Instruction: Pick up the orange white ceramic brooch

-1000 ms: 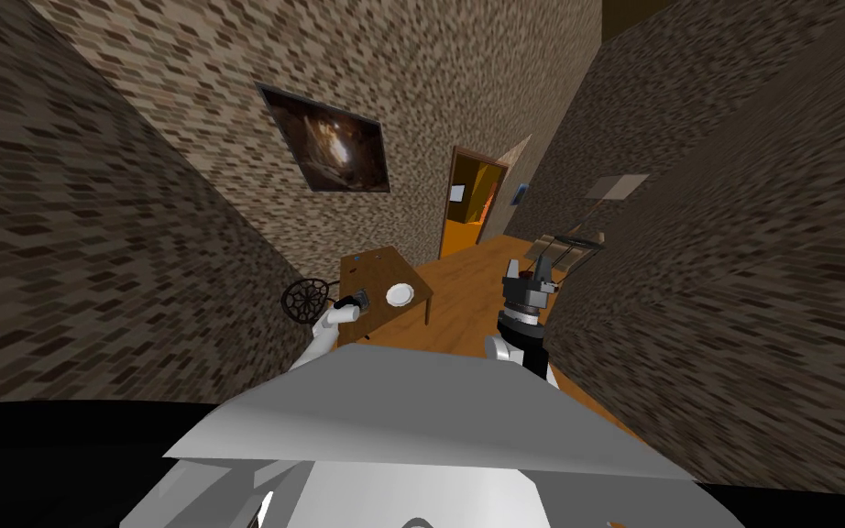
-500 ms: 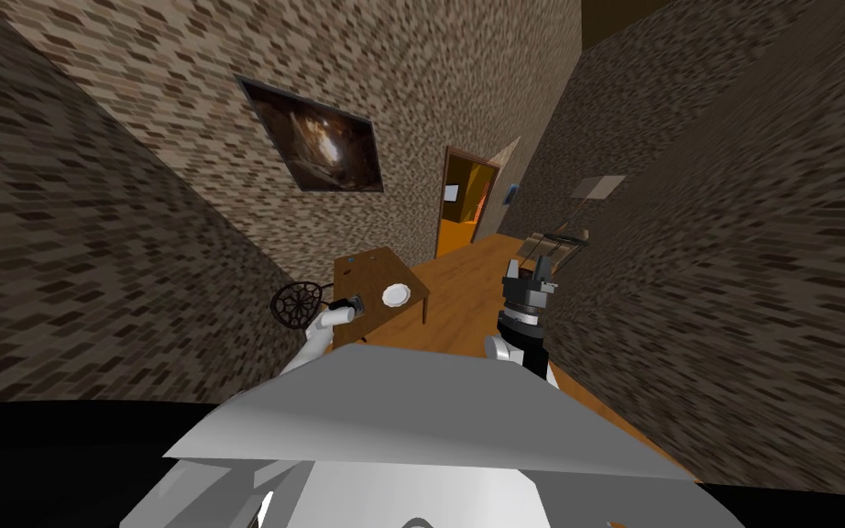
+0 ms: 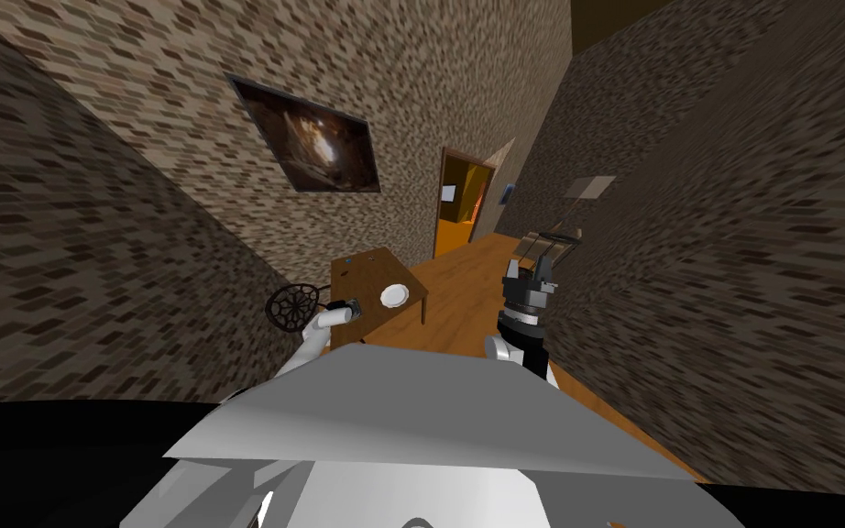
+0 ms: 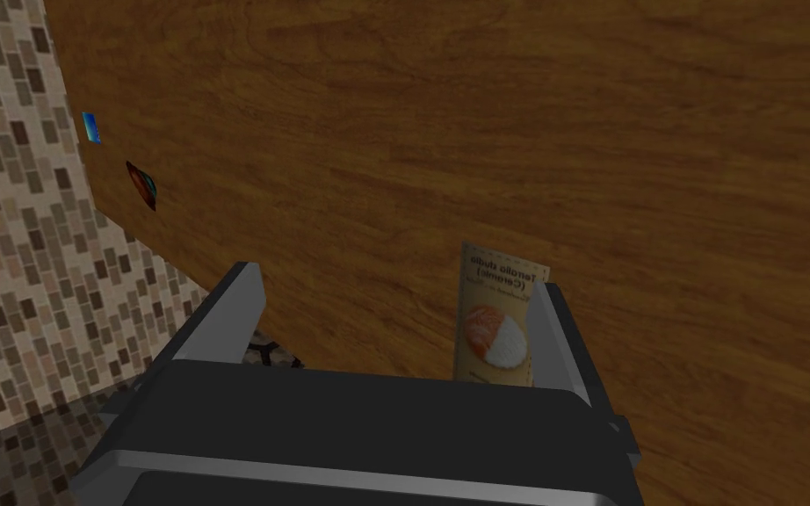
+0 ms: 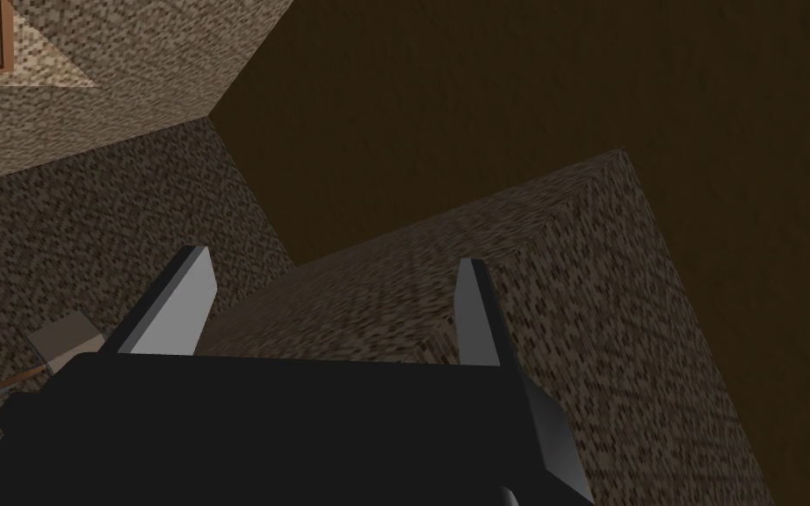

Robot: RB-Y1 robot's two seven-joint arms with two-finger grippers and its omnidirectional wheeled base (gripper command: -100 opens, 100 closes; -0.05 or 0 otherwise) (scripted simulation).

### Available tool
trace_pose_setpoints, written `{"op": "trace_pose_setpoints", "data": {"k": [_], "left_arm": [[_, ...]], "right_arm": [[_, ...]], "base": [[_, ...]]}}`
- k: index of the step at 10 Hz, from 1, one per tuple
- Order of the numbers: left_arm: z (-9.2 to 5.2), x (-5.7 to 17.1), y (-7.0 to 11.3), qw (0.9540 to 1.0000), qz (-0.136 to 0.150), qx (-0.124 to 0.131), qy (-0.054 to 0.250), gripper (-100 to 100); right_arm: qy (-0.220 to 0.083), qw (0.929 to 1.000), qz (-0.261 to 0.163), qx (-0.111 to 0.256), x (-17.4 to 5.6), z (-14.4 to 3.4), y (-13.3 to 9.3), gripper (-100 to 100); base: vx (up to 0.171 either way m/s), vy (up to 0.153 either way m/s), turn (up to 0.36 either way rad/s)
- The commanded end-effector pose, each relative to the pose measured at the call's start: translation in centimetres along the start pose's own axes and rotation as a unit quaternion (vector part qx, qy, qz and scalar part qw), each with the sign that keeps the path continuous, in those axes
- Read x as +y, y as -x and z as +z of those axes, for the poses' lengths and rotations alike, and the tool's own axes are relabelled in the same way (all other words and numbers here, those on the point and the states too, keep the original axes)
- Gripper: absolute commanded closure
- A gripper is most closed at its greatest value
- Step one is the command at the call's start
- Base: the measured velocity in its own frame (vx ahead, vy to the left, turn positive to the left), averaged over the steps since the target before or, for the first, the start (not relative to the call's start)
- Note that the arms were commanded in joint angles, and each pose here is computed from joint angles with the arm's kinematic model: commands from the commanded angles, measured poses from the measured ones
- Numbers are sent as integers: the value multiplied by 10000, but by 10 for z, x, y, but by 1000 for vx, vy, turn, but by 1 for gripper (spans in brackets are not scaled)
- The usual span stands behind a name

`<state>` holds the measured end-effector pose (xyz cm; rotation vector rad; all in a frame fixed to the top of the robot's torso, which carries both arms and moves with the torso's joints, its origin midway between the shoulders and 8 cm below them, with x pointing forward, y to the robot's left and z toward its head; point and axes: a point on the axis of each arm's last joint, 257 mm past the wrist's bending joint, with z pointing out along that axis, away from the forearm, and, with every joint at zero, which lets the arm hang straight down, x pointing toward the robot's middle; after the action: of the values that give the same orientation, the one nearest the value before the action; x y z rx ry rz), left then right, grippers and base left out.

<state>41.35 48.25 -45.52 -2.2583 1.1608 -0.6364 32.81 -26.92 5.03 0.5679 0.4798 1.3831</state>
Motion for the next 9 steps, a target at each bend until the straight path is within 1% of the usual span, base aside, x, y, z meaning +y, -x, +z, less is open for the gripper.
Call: {"op": "trace_pose_setpoints", "data": {"k": [1,2,3,9], "left_arm": [[-1,1,1,10000,-10,-12,22,-100],[-1,1,1,10000,-10,-12,22,-100],[0,7,8,9998,-77,-83,150,-100],[0,7,8,9998,-77,-83,150,-100]], "right_arm": [[0,10000,0,0,0,0,0,0],[0,10000,0,0,0,0,0,0],[0,10000,0,0,0,0,0,0],[0,10000,0,0,0,0,0,0]], "base": [[21,26,-52],[-7,-8,-39],[-13,-16,-93],[1,1,2]]}}
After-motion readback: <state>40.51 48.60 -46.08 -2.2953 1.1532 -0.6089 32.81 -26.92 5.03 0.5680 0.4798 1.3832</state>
